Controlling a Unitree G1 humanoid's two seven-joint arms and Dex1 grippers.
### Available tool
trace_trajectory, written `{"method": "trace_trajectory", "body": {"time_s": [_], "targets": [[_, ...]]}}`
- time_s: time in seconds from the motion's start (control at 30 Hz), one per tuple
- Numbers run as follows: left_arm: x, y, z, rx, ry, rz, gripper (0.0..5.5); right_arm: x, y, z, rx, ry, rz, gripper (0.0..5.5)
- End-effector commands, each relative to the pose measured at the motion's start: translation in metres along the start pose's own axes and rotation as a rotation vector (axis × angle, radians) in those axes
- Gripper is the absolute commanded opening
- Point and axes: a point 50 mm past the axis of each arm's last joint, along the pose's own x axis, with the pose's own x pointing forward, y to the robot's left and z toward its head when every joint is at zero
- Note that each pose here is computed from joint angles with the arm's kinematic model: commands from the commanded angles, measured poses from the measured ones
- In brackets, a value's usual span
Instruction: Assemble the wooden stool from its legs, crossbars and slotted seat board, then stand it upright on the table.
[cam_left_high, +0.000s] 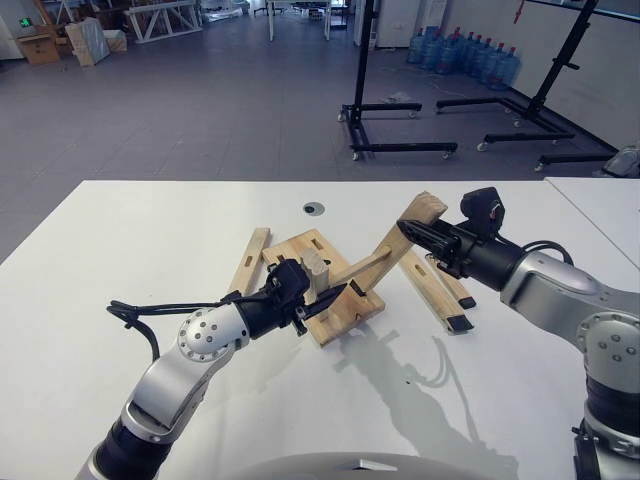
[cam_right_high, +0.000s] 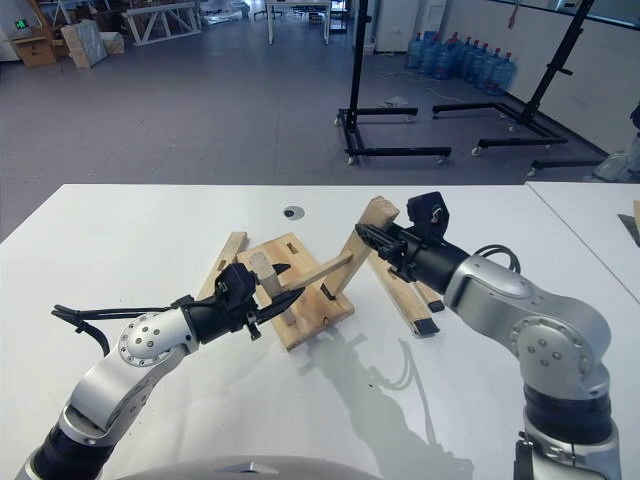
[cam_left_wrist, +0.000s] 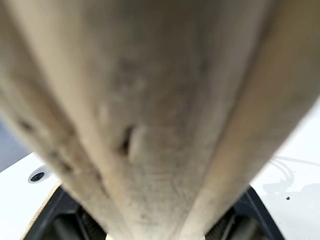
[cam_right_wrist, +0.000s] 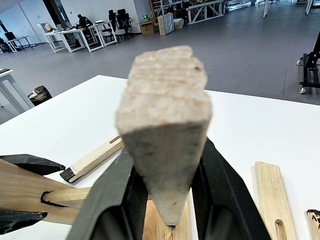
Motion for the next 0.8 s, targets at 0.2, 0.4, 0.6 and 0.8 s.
{"method": "trace_trajectory", "body": {"time_s": [0.2, 0.4, 0.6, 0.8], "targets": [[-0.001, -0.001, -0.022, 0.001, 0.131, -0.029, 2.14, 0.033, 0.002, -0.043, -0.103, 0.260, 0.048, 1.00], [-0.009, 0.028, -0.011, 0.009, 0.104, 0.062, 2.14, 0.020, -0.001, -0.104, 0.006, 0.393, -0.049, 1.00], [-0.024, 0.070, -0.005, 0.073, 0.125, 0.171, 2.14, 0.007, 0.010, -0.096, 0.008, 0.328, -0.100, 1.00], [-0.030, 0.078, -0.003, 0.079, 0.118, 0.207, 2.14, 0.002, 0.022, -0.099, 0.168, 0.286, -0.228, 1.00]]}}
